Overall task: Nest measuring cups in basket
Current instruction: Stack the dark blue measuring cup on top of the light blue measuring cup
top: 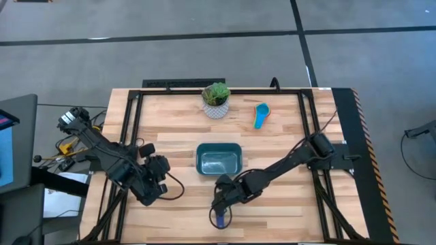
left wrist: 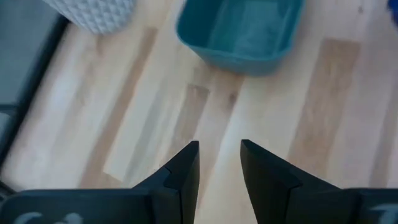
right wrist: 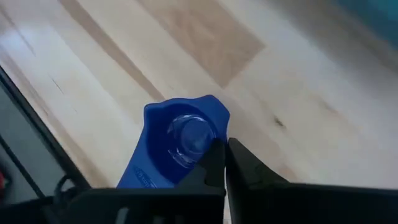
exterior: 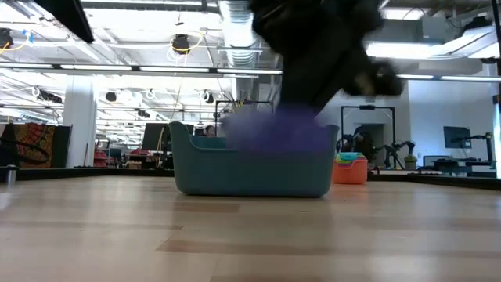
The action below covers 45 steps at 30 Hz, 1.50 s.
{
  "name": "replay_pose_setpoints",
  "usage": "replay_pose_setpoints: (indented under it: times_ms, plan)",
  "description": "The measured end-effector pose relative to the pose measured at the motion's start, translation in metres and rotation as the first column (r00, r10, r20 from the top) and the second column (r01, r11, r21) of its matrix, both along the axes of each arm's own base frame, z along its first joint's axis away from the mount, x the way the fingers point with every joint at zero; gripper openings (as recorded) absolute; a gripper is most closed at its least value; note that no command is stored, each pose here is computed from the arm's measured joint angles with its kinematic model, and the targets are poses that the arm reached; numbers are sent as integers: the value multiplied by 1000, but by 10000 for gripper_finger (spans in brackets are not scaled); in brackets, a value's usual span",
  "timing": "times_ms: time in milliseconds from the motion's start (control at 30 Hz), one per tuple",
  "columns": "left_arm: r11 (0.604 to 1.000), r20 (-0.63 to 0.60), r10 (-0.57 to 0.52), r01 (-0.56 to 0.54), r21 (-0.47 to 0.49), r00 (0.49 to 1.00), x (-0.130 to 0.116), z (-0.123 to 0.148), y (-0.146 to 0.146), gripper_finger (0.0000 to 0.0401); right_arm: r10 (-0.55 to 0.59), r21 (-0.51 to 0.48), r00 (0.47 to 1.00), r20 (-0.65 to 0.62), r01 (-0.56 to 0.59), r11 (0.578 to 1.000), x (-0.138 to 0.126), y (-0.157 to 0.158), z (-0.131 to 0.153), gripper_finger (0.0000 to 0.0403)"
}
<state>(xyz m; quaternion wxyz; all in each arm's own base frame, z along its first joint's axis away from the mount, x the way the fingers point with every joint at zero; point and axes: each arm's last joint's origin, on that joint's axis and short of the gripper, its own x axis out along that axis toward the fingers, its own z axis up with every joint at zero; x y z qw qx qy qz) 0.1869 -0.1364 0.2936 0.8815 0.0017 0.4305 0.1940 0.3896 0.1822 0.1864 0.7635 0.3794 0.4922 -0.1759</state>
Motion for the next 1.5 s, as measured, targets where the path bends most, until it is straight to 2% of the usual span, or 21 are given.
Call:
replay_pose_setpoints:
  times_ms: [133, 300, 433, 533, 633, 733, 900, 1067, 1300, 1500]
  plan:
    - [997, 25, -6, 5, 77, 1000, 4, 1, 5, 107, -102, 0, 995, -9, 102, 995, -16, -9, 32, 9]
    - [998, 7, 31, -32, 57, 999, 13, 1, 17, 107, -194, -111, 981, -15, 191, 975, -42, -41, 75, 6]
    - [997, 9, -53, 53, -48, 999, 33, 4, 24, 107, -250, -249, 964, -91, 221, 943, -64, -88, 101, 12]
    - [991, 74, -106, 112, -78, 992, 50, 9, 33, 107, -297, -348, 942, -154, 230, 909, -80, -131, 117, 7]
    - [993, 112, -99, 106, -58, 989, 62, 13, 49, 107, -327, -406, 930, -168, 237, 883, -90, -175, 130, 5]
    - [996, 104, -52, 60, -74, 993, 70, 13, 72, 107, -348, -417, 929, -126, 269, 868, -102, -219, 139, 6]
    - [994, 90, 56, -47, -98, 994, 77, 12, 109, 107, -382, -389, 917, -115, 312, 867, -136, -284, 130, 5]
    - [982, 114, 173, -162, -99, 978, 80, 14, 142, 107, -376, -328, 920, -115, 322, 888, -172, -329, 104, 7]
    - [951, 199, 298, -272, -149, 934, 84, 19, 174, 107, -380, -223, 922, -81, 355, 908, -207, -375, 66, 9]
    - [931, 249, 353, -311, -193, 902, 86, 22, 180, 107, -382, -113, 924, -3, 379, 918, -218, -402, 49, 19]
